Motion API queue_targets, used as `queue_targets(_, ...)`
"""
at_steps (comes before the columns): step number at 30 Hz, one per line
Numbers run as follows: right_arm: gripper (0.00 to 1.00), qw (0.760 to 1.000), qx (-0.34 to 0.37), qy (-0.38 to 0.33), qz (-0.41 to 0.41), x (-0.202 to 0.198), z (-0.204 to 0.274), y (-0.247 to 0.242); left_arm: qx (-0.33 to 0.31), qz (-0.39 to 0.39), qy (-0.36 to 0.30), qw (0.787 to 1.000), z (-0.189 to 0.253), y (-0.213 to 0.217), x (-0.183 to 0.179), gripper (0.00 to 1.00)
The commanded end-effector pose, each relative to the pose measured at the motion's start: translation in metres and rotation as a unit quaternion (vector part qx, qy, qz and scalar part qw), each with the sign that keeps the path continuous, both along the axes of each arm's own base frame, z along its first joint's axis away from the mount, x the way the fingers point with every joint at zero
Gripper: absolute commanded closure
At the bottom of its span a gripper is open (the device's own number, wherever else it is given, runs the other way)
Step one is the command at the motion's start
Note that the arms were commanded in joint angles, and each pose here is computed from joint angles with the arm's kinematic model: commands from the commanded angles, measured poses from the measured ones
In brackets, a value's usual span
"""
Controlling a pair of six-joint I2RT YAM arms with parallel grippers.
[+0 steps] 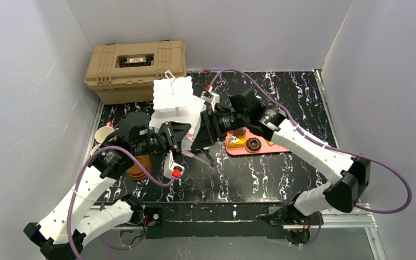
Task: Serve the afternoon tea
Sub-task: Adjust the clamp.
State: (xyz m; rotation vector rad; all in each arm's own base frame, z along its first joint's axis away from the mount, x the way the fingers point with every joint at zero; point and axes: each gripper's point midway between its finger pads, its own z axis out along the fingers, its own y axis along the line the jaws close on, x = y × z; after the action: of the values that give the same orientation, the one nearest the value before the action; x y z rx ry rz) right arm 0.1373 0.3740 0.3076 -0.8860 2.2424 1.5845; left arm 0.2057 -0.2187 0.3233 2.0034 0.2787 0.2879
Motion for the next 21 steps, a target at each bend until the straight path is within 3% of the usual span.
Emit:
queue_targets(1,0.19,0.997,0.057,-0.003,-0.042,0.000,0.017,-0.001,-0.044,-0.007,-0.064,0.997,0.011,-0.005,0.003,1.00)
queue_targets(3,0.02,0.997,0.054,0.001,-0.060,0.001,0.009,-0.006,-0.071,-0.023,-0.127,0.989,0.019,-0.012,0.006,1.00)
queue_targets(6,0.02,0.995,0.058,0.006,-0.084,0.001,0.010,-0.015,-0.125,-0.045,-0.211,0.969,0.043,-0.023,0.008,1.00)
queue_targets(10,0.01,0.989,0.094,0.046,-0.106,-0.002,0.013,-0.019,-0.152,-0.074,-0.262,0.950,0.062,-0.030,-0.001,1.00)
queue_targets(15,0.02,0.982,0.094,0.074,-0.147,0.003,0.000,-0.026,-0.161,-0.076,-0.293,0.939,0.073,-0.031,-0.001,1.00)
queue_targets(21,0.02,0.961,0.198,0.096,-0.166,0.016,0.033,-0.016,-0.165,-0.097,-0.313,0.930,0.076,-0.032,-0.010,1.00)
